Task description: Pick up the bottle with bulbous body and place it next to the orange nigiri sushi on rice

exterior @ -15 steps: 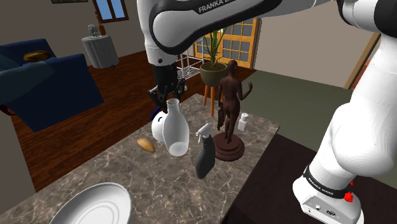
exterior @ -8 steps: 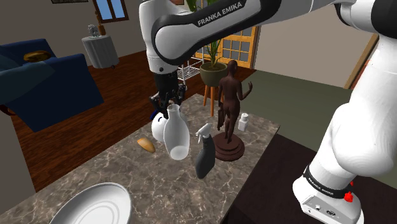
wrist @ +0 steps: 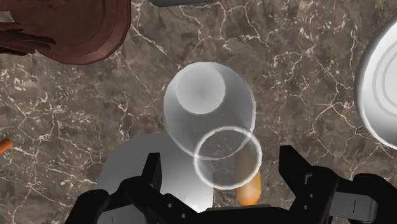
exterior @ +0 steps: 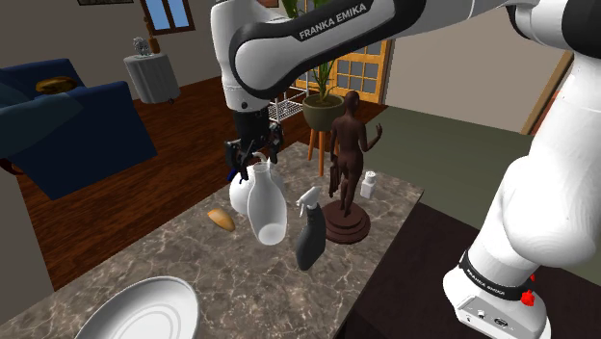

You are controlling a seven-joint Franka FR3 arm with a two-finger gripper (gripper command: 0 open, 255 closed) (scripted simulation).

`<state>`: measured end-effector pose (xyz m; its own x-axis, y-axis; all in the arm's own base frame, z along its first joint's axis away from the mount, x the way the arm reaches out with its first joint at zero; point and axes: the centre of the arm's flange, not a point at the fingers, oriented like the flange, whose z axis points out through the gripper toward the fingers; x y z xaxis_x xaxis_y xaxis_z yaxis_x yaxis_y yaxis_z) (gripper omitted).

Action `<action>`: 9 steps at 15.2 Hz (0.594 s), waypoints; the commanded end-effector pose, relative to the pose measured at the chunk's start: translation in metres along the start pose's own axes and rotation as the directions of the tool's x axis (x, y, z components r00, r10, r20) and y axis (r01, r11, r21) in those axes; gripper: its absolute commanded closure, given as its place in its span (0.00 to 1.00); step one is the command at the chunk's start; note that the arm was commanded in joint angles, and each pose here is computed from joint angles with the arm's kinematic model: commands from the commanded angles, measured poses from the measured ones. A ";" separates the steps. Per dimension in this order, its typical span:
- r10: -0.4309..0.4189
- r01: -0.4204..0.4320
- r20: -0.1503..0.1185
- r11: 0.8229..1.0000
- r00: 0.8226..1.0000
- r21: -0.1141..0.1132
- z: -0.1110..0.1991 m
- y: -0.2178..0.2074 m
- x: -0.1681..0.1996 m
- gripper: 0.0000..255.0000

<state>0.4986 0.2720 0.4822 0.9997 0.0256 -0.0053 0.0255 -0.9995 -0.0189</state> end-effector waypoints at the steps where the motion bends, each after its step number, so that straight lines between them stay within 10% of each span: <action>1: 0.000 0.000 0.000 1.000 1.000 0.000 0.000 0.000 0.000 0.00; 9: 0.000 0.000 0.000 1.000 1.000 0.000 -0.050 0.000 0.000 0.00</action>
<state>0.4986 0.2709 0.5312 0.9997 0.0256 -0.0046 0.0255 -0.9995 -0.0192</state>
